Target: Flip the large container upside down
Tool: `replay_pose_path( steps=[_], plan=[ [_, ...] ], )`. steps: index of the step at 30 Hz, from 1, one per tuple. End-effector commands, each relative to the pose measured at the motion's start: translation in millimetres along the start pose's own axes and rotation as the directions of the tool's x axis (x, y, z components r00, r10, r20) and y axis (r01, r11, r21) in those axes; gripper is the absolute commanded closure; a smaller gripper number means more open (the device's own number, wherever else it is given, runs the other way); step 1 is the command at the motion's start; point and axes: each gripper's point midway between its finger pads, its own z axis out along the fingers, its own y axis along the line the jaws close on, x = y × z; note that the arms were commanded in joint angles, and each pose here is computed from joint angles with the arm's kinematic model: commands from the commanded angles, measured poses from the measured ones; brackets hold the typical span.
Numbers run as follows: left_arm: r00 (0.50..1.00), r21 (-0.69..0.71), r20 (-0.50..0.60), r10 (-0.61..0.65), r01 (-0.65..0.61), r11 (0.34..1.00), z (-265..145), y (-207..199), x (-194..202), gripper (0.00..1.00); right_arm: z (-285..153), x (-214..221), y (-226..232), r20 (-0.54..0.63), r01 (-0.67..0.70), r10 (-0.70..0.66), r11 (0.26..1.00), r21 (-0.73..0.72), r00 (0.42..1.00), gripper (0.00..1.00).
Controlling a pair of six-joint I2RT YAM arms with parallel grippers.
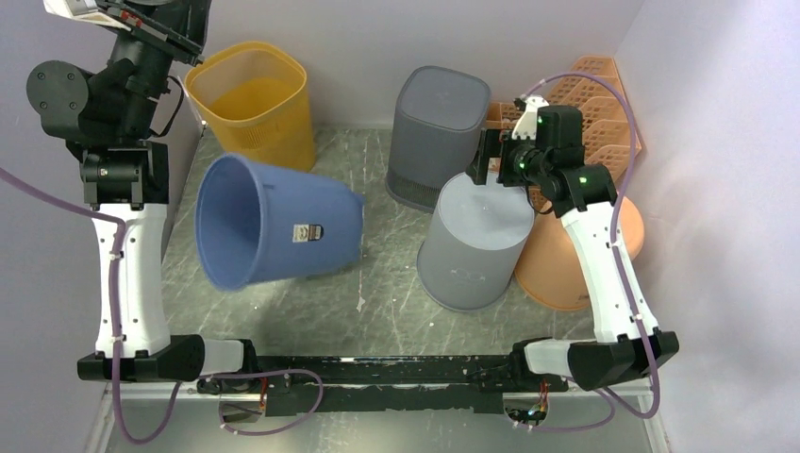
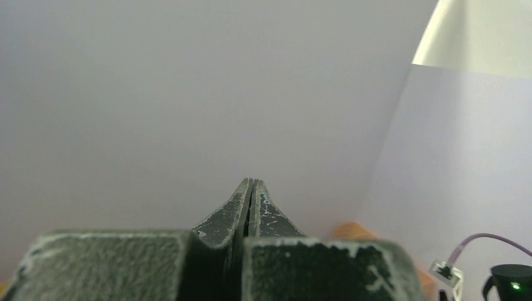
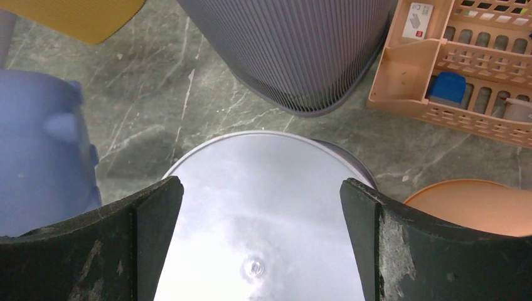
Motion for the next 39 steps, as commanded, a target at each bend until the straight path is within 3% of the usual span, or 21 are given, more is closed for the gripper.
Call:
replay_pose_path(
  steps=[1,7,14,18,22,27,33,35,39],
  plan=[
    [0.995,0.100,-0.023,-0.097,0.099,0.990,-6,-29,-6,0.93,-14,5,3,0.010,0.015,-0.015,1.000,-0.016,1.000,0.00],
    [0.993,0.025,-0.109,-0.035,0.038,0.999,-9,-13,10,0.93,-18,10,3,-0.017,0.025,-0.026,1.000,-0.017,1.000,0.00],
    [0.973,-0.015,-0.217,-0.082,0.080,0.997,-17,4,54,0.93,-21,-3,6,0.009,0.026,-0.026,0.999,-0.019,1.000,0.00],
    [0.941,-0.054,-0.313,-0.127,0.116,0.992,-28,15,90,0.93,-16,7,8,-0.010,0.009,-0.010,0.999,-0.042,1.000,0.00],
    [0.873,-0.102,-0.442,-0.206,0.179,0.978,-47,25,139,0.93,-13,11,6,-0.006,0.009,-0.010,0.999,-0.038,1.000,0.00],
    [0.803,-0.169,-0.516,-0.298,0.245,0.955,-78,29,181,0.78,-8,9,6,-0.023,0.016,-0.017,0.999,-0.042,1.000,0.00],
    [0.702,-0.214,-0.617,-0.355,0.284,0.935,-117,13,220,0.52,-7,5,6,-0.017,0.018,-0.018,0.999,-0.035,1.000,0.00],
    [0.668,-0.217,-0.649,-0.364,0.296,0.930,-125,-2,232,0.30,-7,5,6,-0.014,0.016,-0.016,0.999,-0.035,1.000,0.00],
    [0.590,-0.225,-0.722,-0.362,0.295,0.929,-142,-35,263,0.22,-8,3,6,-0.007,0.020,-0.020,0.999,-0.031,1.000,0.00]
  ],
)
